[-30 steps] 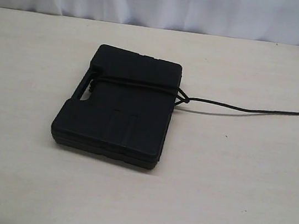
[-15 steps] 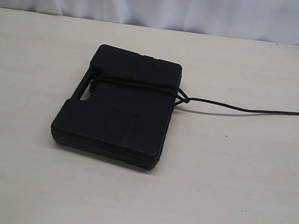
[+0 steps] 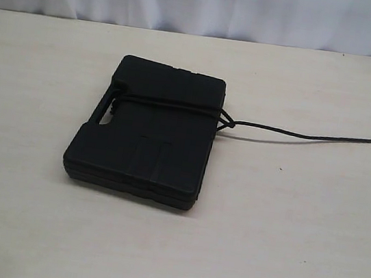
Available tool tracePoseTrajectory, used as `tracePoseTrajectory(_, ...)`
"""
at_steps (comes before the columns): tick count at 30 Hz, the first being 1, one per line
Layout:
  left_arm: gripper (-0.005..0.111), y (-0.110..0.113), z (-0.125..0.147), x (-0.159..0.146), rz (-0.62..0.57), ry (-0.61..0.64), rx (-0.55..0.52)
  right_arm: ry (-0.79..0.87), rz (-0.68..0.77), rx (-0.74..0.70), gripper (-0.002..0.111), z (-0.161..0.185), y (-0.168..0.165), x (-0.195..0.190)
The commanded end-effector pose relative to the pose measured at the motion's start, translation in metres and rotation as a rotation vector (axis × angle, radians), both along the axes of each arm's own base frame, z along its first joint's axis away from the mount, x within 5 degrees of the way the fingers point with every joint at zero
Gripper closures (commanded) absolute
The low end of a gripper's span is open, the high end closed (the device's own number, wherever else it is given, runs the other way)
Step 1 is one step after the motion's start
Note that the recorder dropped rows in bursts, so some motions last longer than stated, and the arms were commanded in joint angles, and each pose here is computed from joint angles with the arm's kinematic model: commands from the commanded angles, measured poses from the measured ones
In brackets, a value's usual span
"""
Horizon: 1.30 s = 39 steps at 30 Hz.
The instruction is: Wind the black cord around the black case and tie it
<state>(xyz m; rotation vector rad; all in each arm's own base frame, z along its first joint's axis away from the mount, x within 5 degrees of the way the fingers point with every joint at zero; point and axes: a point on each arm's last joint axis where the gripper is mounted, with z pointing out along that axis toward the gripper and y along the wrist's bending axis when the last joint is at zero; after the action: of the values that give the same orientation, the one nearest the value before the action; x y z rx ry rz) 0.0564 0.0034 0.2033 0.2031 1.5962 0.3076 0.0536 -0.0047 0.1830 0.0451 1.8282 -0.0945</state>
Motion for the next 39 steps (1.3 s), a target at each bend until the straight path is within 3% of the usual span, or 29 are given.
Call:
tracePoseTrajectory(1, 0.107, 0.000, -0.003, 0.000, 0.001, 0.016, -0.084, -0.001, -0.007, -0.009, 0.104, -0.001, -0.001, 0.000)
tracePoseTrajectory(10, 0.107, -0.003, -0.009, -0.001, -0.020, 0.083, -0.199, -0.001, -0.007, -0.009, 0.104, -0.001, -0.001, 0.000)
tracePoseTrajectory(15, 0.107, 0.002, -0.011, -0.001, 0.048, 0.092, -0.257, -0.001, -0.007, -0.009, 0.104, -0.001, -0.001, 0.000)
tracePoseTrajectory(29, 0.107, 0.003, -0.017, -0.002, 0.057, 0.163, -0.240, -0.001, -0.007, -0.009, 0.104, -0.001, -0.001, 0.000)
tracePoseTrajectory(35, 0.107, -0.005, -0.017, -0.002, -0.083, 0.179, -0.228, -0.001, -0.007, -0.009, 0.104, -0.001, -0.001, 0.000)
tracePoseTrajectory(39, 0.107, -0.006, -0.017, -0.002, -0.102, 0.181, -0.226, -0.001, -0.007, -0.009, 0.104, -0.001, -0.001, 0.000)
